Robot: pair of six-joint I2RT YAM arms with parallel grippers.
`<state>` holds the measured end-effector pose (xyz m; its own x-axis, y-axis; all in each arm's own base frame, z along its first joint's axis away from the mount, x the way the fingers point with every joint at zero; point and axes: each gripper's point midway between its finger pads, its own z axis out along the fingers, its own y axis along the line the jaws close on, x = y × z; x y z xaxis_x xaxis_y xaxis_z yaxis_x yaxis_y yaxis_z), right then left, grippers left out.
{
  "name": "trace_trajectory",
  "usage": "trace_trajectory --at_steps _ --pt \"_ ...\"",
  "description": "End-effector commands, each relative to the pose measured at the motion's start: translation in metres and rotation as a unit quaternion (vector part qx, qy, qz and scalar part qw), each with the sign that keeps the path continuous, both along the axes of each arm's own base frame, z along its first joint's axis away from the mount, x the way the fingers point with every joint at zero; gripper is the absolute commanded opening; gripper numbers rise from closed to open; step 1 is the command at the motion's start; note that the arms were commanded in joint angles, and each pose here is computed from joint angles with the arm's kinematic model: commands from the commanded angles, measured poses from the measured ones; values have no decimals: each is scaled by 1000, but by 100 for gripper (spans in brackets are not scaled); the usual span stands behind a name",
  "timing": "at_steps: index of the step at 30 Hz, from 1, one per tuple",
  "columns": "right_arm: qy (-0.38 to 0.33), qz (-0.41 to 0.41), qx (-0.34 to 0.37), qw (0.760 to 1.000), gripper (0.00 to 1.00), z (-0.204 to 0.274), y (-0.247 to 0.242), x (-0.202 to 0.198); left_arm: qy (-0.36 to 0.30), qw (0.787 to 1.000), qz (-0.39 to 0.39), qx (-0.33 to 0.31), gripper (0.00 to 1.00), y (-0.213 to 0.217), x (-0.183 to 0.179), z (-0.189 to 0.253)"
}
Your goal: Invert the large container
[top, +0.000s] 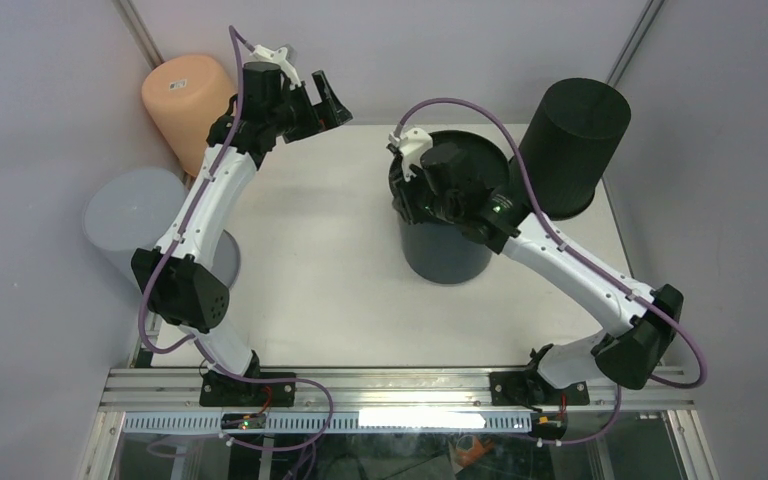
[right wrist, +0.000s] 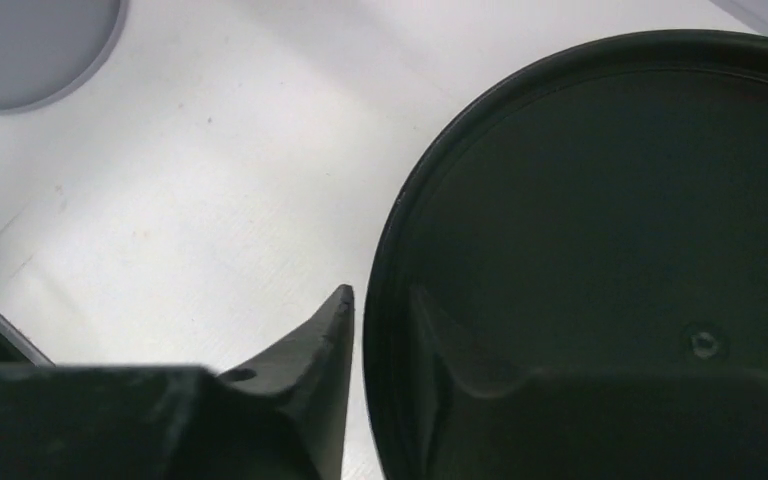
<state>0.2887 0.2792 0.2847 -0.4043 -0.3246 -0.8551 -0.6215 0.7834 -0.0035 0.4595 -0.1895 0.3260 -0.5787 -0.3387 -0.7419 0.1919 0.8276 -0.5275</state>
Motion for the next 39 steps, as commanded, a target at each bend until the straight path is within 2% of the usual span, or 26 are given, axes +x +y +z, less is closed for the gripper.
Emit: trace_trajectory --at_steps 1,3,5,8,12,15,19,24,30,34,39 --pt "-68 23 62 995 47 35 33 23 -54 999 3 -9 99 5 -7 42" --pt "-66 22 59 996 55 45 33 24 -51 999 -2 -11 99 4 -7 41" --pt "-76 5 65 995 69 62 25 24 -51 999 -1 -9 99 4 -8 40" --pt "-92 -40 111 989 78 91 -10 23 -53 999 1 -4 99 6 -9 40" --pt "-75 -117 174 975 80 97 -87 18 -51 999 -5 5 99 6 -10 34" --pt "-38 -172 162 971 80 70 -131 5 -46 999 -14 10 99 4 -11 27" --pt "26 -198 133 971 79 31 -160 -36 -39 999 -23 19 99 3 -13 17" --pt "97 -163 182 965 79 -4 -146 -81 -28 999 -32 24 99 -3 -15 4" --pt "154 -77 283 943 79 -44 -98 -87 -29 999 -40 21 99 -16 -15 2" --pt "140 -59 313 937 78 -54 -65 -57 -32 999 -35 22 99 -16 -16 5" --pt "61 -140 367 917 80 -37 -50 22 -42 998 -17 33 99 -6 -20 11"
